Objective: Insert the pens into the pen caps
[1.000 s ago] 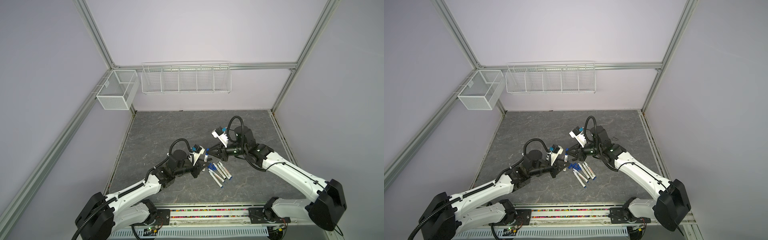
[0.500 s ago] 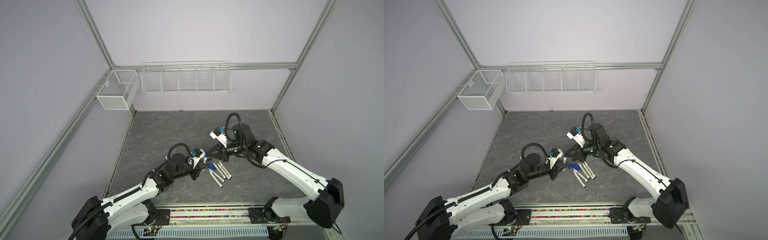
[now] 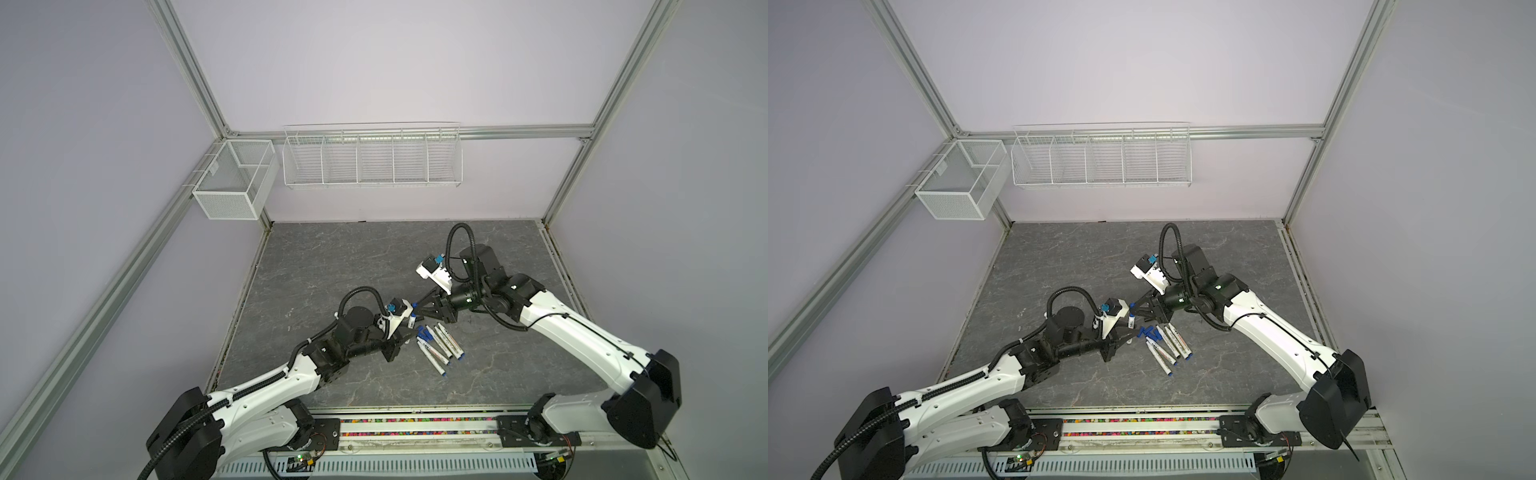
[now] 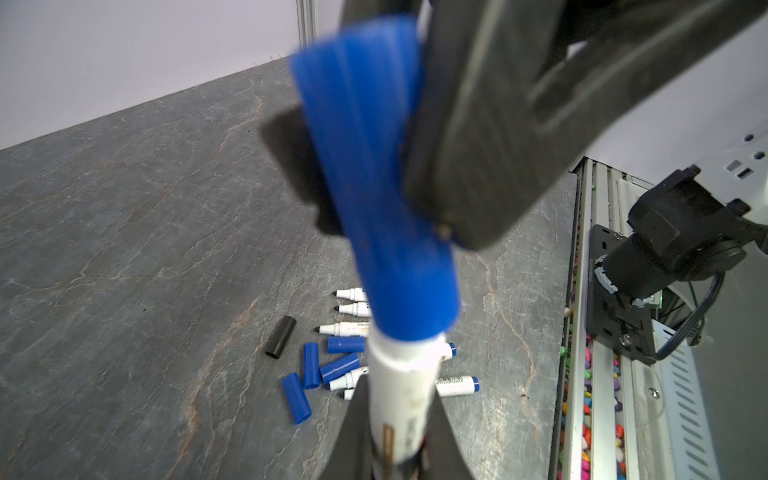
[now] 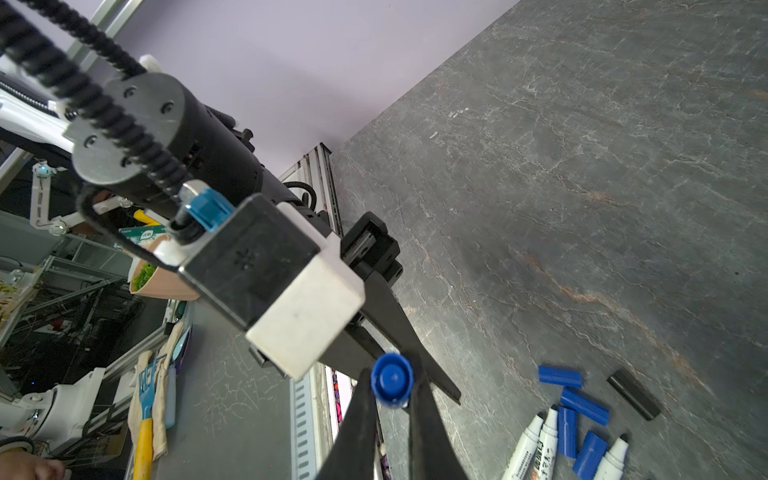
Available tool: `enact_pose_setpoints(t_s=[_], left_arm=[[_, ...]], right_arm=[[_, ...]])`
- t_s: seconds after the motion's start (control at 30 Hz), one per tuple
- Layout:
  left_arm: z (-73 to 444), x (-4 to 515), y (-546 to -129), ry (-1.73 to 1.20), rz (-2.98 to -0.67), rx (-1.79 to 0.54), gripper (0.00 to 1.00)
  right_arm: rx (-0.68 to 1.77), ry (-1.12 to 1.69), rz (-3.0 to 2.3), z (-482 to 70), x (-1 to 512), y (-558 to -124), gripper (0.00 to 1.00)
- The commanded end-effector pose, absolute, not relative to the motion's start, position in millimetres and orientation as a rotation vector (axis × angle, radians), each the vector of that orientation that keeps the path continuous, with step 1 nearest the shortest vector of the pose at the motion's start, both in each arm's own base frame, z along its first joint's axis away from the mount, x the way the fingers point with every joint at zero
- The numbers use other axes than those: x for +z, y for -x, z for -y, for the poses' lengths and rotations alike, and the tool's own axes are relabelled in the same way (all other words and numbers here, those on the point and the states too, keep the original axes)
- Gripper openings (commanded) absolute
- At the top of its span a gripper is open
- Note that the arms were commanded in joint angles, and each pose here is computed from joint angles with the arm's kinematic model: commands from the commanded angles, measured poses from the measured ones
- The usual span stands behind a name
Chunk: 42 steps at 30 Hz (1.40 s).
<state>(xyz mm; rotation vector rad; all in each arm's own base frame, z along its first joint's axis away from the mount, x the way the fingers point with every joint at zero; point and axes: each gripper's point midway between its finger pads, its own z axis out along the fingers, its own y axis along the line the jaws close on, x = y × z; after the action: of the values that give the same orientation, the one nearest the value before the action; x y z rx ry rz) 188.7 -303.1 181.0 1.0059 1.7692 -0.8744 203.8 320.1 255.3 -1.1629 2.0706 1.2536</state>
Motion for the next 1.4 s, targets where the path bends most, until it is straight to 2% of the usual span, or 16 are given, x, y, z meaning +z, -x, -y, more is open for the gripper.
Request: enact_pose_setpoints(t_s=[0.0, 0.13, 0.3, 0.5, 0.9, 1.37], left_arm=[[295, 195, -215, -0.872, -1.746, -0.792, 0.00], [295, 196, -215, -0.872, -1.741, -0.791, 0.00], [297, 189, -215, -0.895, -1.759, -0.788, 0.00], [296, 185, -214, -0.900, -1.767, -0.790, 0.00], [298, 185, -211, -0.909, -1.763, -0.800, 0.00], [300, 187, -209, -0.919, -1.763, -0.816, 0.00]], right_arm=[[1.474, 1.340, -2.131, -320, 251, -141, 0.11], [1.459, 1.346, -2.135, -318, 250, -140, 0.14], [1.429, 1.287, -2.096, -320, 260, -148, 0.35], [1.348, 1.179, -2.036, -314, 277, -167, 0.46], [1.016, 0.907, -2.074, -303, 278, -232, 0.45], [1.075, 0.906, -2.077, -329, 274, -240, 0.40]])
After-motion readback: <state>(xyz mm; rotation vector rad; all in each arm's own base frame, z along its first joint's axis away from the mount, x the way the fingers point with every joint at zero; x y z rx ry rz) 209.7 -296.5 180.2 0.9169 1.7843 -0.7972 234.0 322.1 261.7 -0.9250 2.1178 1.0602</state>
